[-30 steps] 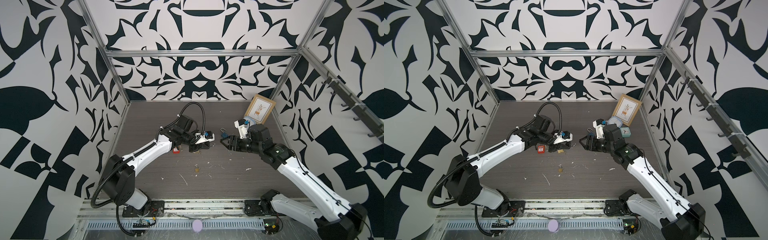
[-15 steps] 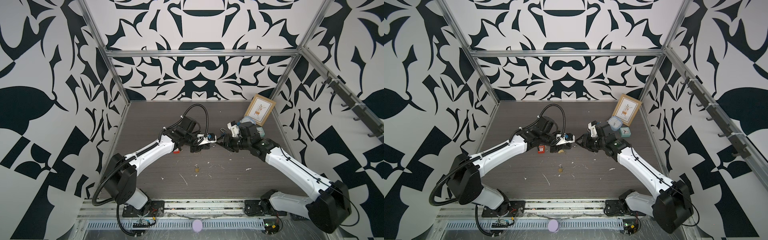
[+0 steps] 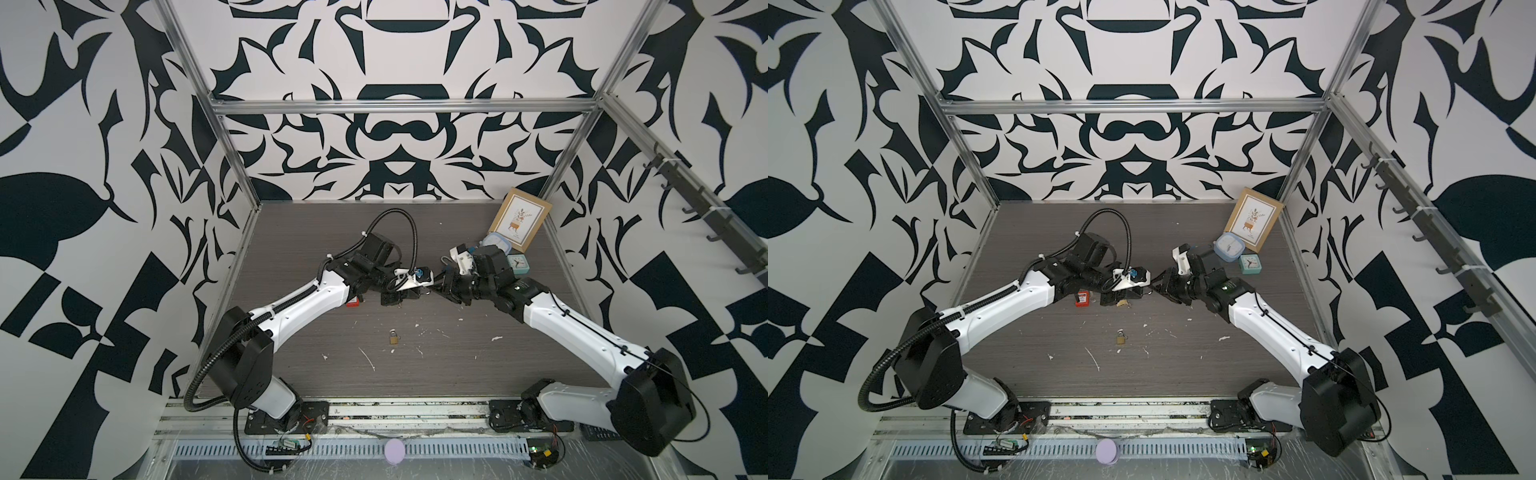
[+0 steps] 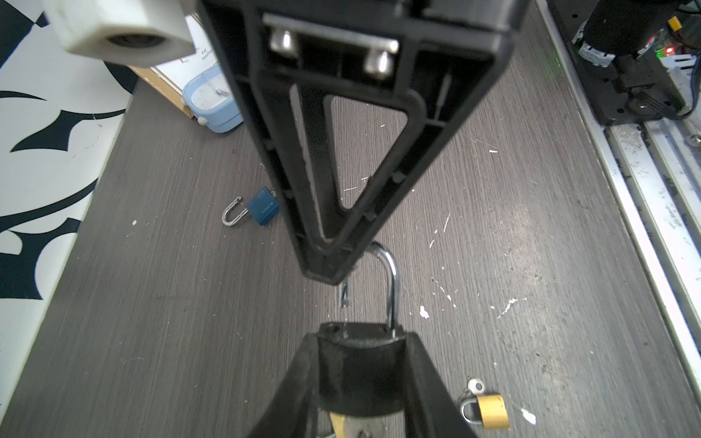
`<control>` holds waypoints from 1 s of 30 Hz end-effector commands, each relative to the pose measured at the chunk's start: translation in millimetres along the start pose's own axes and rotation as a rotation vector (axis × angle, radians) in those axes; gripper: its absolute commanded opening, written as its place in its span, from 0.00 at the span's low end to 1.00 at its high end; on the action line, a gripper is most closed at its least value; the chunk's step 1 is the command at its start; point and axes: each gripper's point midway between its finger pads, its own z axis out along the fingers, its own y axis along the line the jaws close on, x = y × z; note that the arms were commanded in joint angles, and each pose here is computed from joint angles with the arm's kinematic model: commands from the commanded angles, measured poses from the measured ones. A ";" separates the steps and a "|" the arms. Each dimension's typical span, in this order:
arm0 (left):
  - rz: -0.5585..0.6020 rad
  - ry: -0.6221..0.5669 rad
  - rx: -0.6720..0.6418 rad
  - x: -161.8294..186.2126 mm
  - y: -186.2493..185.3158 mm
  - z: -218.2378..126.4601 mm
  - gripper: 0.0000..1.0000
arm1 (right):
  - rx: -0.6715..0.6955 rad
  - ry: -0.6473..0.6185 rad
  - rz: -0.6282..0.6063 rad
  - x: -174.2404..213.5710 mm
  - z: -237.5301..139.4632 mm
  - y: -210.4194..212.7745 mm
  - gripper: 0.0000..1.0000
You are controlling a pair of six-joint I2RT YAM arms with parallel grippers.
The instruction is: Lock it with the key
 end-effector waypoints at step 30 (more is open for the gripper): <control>0.012 -0.062 0.021 -20.9 2.3 -2.7 0.00 | -0.160 0.084 -0.138 14.7 10.3 23.4 0.00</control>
